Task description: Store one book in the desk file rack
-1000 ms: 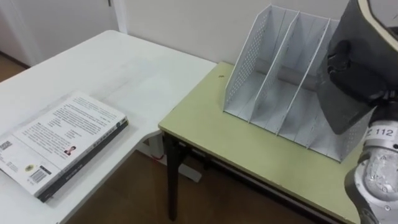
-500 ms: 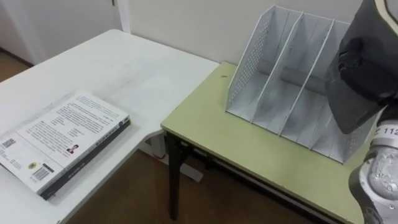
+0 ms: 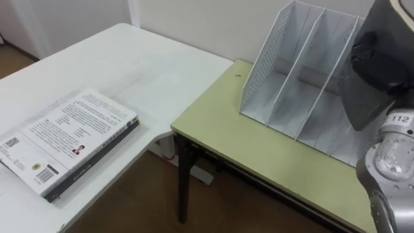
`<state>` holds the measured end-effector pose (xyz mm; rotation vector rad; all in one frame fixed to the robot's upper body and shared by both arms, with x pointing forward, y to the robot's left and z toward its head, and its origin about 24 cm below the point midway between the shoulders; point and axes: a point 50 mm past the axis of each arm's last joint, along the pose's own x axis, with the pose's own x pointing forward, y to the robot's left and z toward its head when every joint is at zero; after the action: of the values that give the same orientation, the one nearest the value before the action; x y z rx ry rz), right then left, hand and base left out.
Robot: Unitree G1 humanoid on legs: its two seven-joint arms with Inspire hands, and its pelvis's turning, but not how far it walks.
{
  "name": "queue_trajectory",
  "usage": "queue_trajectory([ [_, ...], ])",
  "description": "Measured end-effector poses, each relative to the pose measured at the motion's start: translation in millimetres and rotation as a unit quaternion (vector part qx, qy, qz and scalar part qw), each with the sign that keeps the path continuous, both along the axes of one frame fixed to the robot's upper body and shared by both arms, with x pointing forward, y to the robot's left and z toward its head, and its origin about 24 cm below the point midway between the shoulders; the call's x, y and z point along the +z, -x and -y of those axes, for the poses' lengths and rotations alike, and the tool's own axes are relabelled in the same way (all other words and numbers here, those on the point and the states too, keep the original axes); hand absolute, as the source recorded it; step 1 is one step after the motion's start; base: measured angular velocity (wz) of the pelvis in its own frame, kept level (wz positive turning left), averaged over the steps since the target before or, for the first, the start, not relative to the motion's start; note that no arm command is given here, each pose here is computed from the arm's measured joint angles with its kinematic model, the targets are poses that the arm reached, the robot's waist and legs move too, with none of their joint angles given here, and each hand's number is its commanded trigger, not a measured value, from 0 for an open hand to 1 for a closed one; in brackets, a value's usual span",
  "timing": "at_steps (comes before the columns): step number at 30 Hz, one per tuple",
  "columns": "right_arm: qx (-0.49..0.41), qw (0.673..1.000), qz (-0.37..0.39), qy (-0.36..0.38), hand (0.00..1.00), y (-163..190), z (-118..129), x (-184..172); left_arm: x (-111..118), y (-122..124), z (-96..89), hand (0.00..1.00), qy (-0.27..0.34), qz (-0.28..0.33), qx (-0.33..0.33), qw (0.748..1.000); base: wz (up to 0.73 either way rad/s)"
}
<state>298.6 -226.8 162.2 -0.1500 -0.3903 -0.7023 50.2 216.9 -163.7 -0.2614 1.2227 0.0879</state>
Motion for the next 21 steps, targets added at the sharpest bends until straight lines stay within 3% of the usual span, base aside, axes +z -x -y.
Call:
queue_trajectory([
  [10,-0.035,0.999,0.01,0.018,1.0,-16.0,13.3,19.2,0.2,-0.7,-0.8,0.0,-0.001,0.0,0.0,1.0,0.05],
  [21,-0.041,0.997,-0.066,-0.029,1.0,-40.8,20.2,10.3,1.4,-3.3,-2.4,0.0,0.004,-0.01,0.002,1.0,0.01],
])
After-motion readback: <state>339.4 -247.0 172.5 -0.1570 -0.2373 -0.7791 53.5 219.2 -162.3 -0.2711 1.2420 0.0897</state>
